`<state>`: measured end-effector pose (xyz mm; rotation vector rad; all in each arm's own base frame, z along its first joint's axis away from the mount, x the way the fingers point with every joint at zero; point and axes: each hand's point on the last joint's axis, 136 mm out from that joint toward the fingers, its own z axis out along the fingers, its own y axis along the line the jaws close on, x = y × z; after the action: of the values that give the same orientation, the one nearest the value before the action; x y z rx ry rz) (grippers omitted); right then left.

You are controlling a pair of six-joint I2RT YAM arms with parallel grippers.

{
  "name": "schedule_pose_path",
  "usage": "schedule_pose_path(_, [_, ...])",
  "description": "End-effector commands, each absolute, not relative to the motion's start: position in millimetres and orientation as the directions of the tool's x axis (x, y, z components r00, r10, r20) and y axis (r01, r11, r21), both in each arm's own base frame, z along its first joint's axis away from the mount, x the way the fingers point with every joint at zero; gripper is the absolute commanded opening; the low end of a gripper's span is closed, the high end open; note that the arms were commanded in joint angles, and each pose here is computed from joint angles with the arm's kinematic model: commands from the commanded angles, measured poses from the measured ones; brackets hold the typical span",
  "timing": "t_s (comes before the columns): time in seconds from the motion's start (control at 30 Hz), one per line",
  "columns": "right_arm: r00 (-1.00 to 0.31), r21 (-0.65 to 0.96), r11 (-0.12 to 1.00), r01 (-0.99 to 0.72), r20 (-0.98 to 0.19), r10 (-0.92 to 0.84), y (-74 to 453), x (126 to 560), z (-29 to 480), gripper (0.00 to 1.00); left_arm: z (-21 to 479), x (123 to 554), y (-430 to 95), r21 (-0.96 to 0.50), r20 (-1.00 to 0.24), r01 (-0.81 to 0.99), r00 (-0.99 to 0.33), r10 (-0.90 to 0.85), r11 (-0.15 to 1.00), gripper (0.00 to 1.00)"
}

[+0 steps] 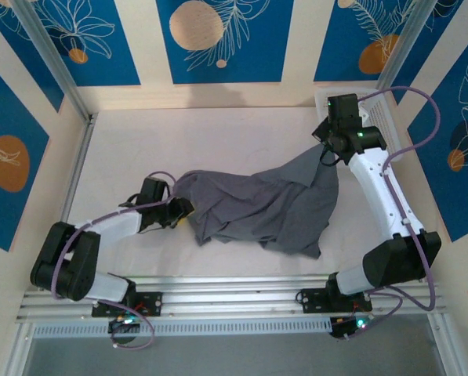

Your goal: Fold the inside-out t-shirt

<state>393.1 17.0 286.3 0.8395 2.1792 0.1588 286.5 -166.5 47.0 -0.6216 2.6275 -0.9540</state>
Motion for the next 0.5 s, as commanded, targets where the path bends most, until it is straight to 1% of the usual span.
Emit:
schedule_pose_path(0.0, [-0.463, 0.382, 0.781, 0.494, -0.645, 0.608, 16.2, 385.1, 299.2, 0.00, 59.3, 309.7, -165.9, -0.684, -0.190, -0.256, -0.841, -0.506, 0.683, 0.44])
schedule_pose_path(0.2, [-0.461, 0.394, 0.782, 0.483, -0.645, 0.610, 17.9, 382.7, 305.1, 0.00, 46.6, 313.7, -167.3, -0.688, -0.170, -0.262, -0.848, -0.501, 0.677, 0.48])
schedule_pose_path(0.33, [-0.456, 0.400, 0.781, 0.479, -0.647, 0.611, 18.1, 381.0, 309.2, 0.00, 41.7, 314.2, -163.0, -0.667, -0.177, -0.276, -0.844, -0.507, 0.692, 0.48])
schedule_pose_path(0.37, [-0.455, 0.400, 0.781, 0.479, -0.648, 0.611, 17.9, 380.7, 309.7, 0.00, 40.6, 314.0, -161.5, -0.661, -0.178, -0.282, -0.841, -0.510, 0.695, 0.46])
schedule_pose_path(0.4, [-0.455, 0.400, 0.781, 0.479, -0.648, 0.611, 17.9, 380.6, 309.4, 0.00, 41.2, 314.8, -161.5, -0.663, -0.180, -0.281, -0.840, -0.512, 0.694, 0.41])
schedule_pose_path(0.43, [-0.454, 0.401, 0.781, 0.478, -0.648, 0.611, 18.2, 380.1, 310.6, 0.00, 42.0, 315.5, -162.2, -0.669, -0.180, -0.278, -0.839, -0.513, 0.690, 0.35])
schedule_pose_path(0.47, [-0.455, 0.399, 0.782, 0.479, -0.649, 0.610, 17.9, 379.8, 310.4, 0.00, 44.9, 317.0, -163.3, -0.677, -0.183, -0.271, -0.838, -0.514, 0.684, 0.26])
